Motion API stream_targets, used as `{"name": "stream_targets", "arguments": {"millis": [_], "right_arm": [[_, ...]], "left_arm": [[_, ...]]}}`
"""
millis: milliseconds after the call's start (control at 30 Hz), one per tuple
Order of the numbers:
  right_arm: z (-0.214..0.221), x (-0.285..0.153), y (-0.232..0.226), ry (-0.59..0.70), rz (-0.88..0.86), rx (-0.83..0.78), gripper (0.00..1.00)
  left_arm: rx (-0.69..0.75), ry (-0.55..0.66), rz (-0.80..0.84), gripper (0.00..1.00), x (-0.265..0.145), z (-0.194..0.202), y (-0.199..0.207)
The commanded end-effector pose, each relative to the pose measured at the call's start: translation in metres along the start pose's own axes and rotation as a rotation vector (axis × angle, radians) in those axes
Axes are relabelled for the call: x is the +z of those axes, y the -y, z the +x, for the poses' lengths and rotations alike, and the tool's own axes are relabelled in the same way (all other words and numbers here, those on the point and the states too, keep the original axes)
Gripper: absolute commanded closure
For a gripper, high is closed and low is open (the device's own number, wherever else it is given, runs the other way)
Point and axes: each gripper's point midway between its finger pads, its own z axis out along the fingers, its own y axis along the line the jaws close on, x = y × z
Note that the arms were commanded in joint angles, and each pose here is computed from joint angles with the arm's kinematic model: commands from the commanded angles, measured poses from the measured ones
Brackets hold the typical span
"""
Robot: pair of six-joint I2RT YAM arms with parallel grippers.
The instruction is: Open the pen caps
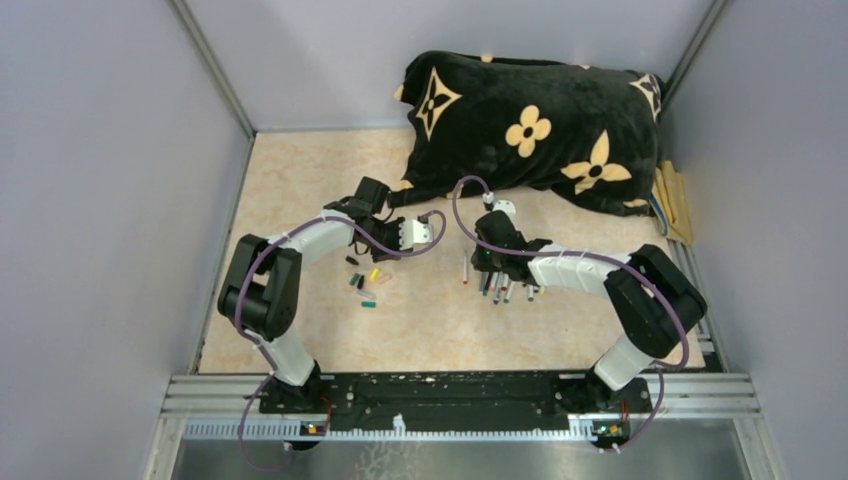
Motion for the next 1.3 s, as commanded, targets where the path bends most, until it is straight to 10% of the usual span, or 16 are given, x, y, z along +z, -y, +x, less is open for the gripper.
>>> {"name": "stream_targets", "arguments": {"millis": [0,467,567,933,1133,1267], "right_arm": [[-0.028,0.004,-0.016,0.097,-0.016,0.031,0.95],[-0.010,0.012,-0.011,0.050,-0.011,0.037,0.78],[-0.010,0.010,-0.010,0.050,-0.009,0.037,0.76],[-0.066,-0.060,-0.012,0.180,-0.055,0.051,0.72],[-0.123,-0.125,0.069,0.373,0.111,0.131,0.04],[-0.142,-0.165,0.156,0.607,0.483,0.144,0.01]], "left_arm": [[-0.013,0.035,0.012,0.66,0.001,-0.005,0.003],[-0.112,0.144,0.002,0.41,-0.041,-0.028,-0.004],[-0.183,0.207,0.000,0.04,-0.065,-0.032,-0.011],[-0.447,0.340,-0.241,0.01,-0.169,-0.017,-0.054],[-0.669,0.419,-0.431,0.01,-0.198,0.016,-0.072],[-0.813,0.394,-0.564,0.01,-0.179,0.054,-0.079]]}}
